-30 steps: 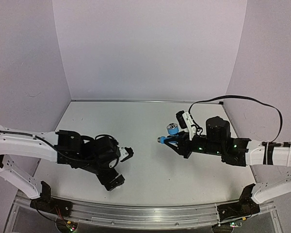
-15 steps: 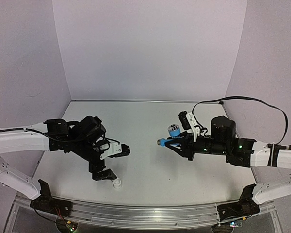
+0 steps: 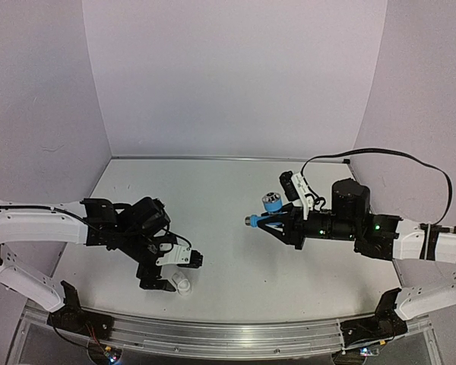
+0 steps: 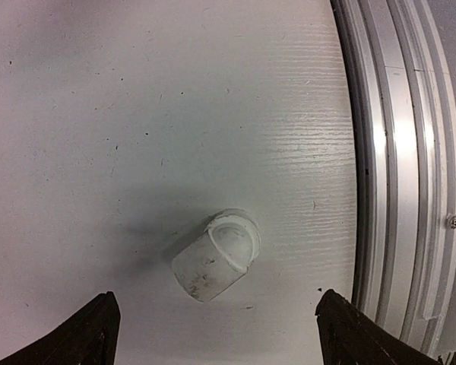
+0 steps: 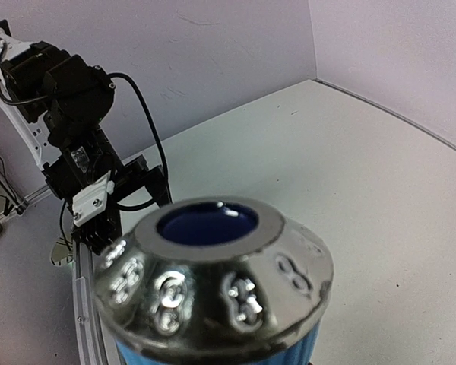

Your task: Install the water faucets

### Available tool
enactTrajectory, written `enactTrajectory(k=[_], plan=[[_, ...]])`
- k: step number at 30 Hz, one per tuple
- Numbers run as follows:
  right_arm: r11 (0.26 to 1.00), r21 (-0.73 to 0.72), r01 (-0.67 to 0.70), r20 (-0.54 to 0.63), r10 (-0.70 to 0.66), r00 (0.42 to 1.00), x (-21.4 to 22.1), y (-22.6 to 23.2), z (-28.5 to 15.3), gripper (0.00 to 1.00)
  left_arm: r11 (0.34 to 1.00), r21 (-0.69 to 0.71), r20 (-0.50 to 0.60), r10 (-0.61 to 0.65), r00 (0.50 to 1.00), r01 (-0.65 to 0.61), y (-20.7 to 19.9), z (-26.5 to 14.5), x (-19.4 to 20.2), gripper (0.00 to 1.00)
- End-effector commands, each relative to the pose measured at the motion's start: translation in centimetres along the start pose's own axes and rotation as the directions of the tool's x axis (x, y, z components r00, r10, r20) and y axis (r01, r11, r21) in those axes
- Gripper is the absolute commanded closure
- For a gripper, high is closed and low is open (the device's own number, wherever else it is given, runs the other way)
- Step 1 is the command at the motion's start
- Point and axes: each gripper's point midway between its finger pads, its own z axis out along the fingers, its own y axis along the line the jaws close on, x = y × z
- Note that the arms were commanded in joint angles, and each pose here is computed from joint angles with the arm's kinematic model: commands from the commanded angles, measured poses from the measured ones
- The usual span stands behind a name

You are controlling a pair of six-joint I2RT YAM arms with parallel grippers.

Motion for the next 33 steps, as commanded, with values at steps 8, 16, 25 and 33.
enactTrajectory(k=[8, 16, 25, 33], plan=[[0.999, -0.039, 0.027, 0.092, -0.024, 0.996, -3.7, 0.9, 0.1, 1.00, 0.993, 0.010, 0.093, 0.118, 0.989, -0.119, 0.5, 2.4, -2.0, 0.09], [0.999, -0.044, 0.026, 0.095, -0.022, 0.995, -3.6, 1.1, 0.0, 1.00, 0.989, 0.069, 0.064, 0.123, 0.990, -0.128, -0.2, 4.2, -1.4, 0.15], [0.998, -0.055, 0.025, 0.098, -0.020, 0.995, -3.6, 1.3, -0.2, 1.00, 0.990, 0.077, -0.003, 0.119, 0.993, -0.119, 0.0, 6.5, 0.2, 0.24], [0.998, -0.056, 0.021, 0.097, -0.015, 0.995, -3.6, 1.3, -0.1, 1.00, 0.988, 0.107, 0.009, 0.107, 0.994, -0.107, -0.4, 7.3, 0.2, 0.36]])
